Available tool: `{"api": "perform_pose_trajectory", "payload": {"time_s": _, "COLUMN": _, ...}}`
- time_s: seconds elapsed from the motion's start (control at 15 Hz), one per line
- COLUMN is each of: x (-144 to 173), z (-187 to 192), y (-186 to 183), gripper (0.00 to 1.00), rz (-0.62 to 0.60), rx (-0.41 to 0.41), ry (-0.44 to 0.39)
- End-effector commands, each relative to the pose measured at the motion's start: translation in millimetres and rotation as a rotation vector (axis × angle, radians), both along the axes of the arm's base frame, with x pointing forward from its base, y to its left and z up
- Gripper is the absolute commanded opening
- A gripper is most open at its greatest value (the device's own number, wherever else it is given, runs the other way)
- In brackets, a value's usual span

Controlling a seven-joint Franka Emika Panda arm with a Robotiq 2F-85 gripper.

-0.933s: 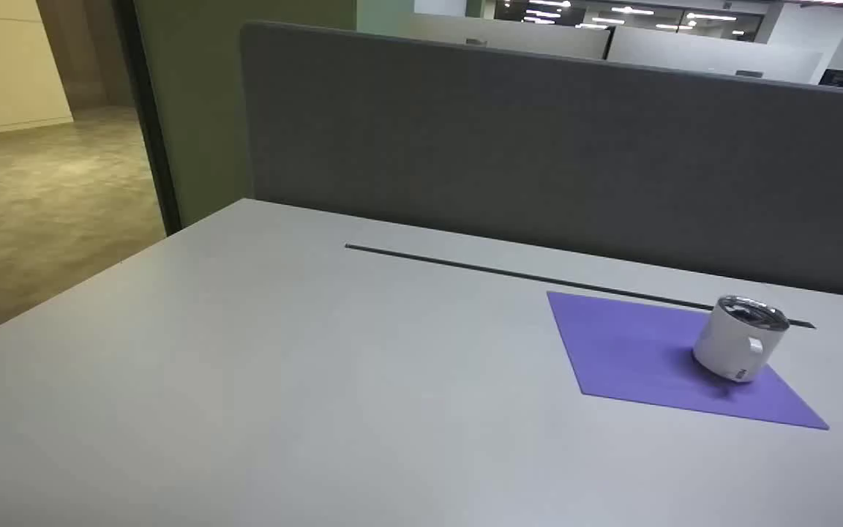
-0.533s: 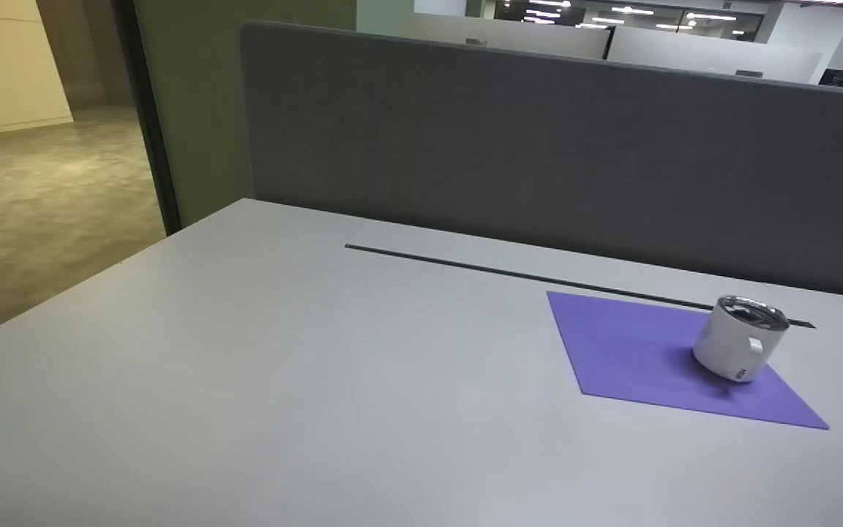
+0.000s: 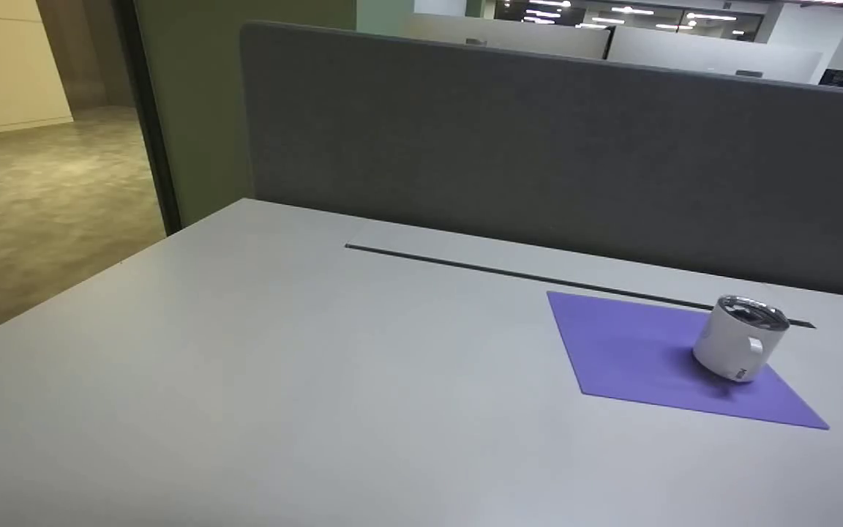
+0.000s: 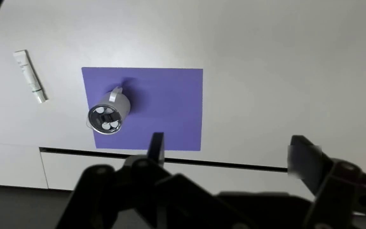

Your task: Open the mug on the table

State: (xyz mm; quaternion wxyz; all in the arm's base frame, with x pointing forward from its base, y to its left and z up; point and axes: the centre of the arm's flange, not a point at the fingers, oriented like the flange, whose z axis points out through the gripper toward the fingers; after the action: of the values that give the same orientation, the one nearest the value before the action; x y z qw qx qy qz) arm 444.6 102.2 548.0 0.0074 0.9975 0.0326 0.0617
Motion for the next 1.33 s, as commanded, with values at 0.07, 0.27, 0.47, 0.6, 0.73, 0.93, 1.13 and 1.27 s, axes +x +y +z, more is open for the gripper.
{"api": "perform_pose_trajectory", "payload": {"time_s": 0.07, "x": 64.8, "z": -55.0, "y": -41.0, "gripper": 0.67, "rz": 0.094, "rx": -0.104, "ry": 0.001}}
{"api": "perform_pose_trajectory", "payload": {"time_s": 0.27, "x": 96.4, "z": -104.6, "y": -73.6, "gripper": 0.45, "rz": 0.079, "rx": -0.152, "ry": -0.011}}
{"api": "perform_pose_trajectory", "payload": {"time_s": 0.47, "x": 119.8, "z": -150.3, "y": -100.0, "gripper": 0.25, "rz": 0.048, "rx": -0.162, "ry": -0.044}}
{"api": "perform_pose_trajectory", "payload": {"time_s": 0.6, "x": 134.3, "z": -173.9, "y": -112.2, "gripper": 0.10, "rz": 0.020, "rx": -0.154, "ry": -0.063}}
{"api": "perform_pose_trajectory", "payload": {"time_s": 0.73, "x": 147.5, "z": -184.4, "y": -130.9, "gripper": 0.01, "rz": -0.018, "rx": -0.128, "ry": -0.047}}
{"api": "perform_pose_trajectory", "payload": {"time_s": 0.93, "x": 163.6, "z": -200.2, "y": -152.6, "gripper": 0.00, "rz": -0.101, "rx": -0.135, "ry": 0.037}}
{"api": "perform_pose_trajectory", "payload": {"time_s": 1.13, "x": 147.2, "z": -209.4, "y": -159.6, "gripper": 0.01, "rz": -0.094, "rx": -0.143, "ry": 0.065}}
{"api": "perform_pose_trajectory", "payload": {"time_s": 1.27, "x": 153.5, "z": -210.9, "y": -165.6, "gripper": 0.01, "rz": -0.114, "rx": -0.147, "ry": 0.079}}
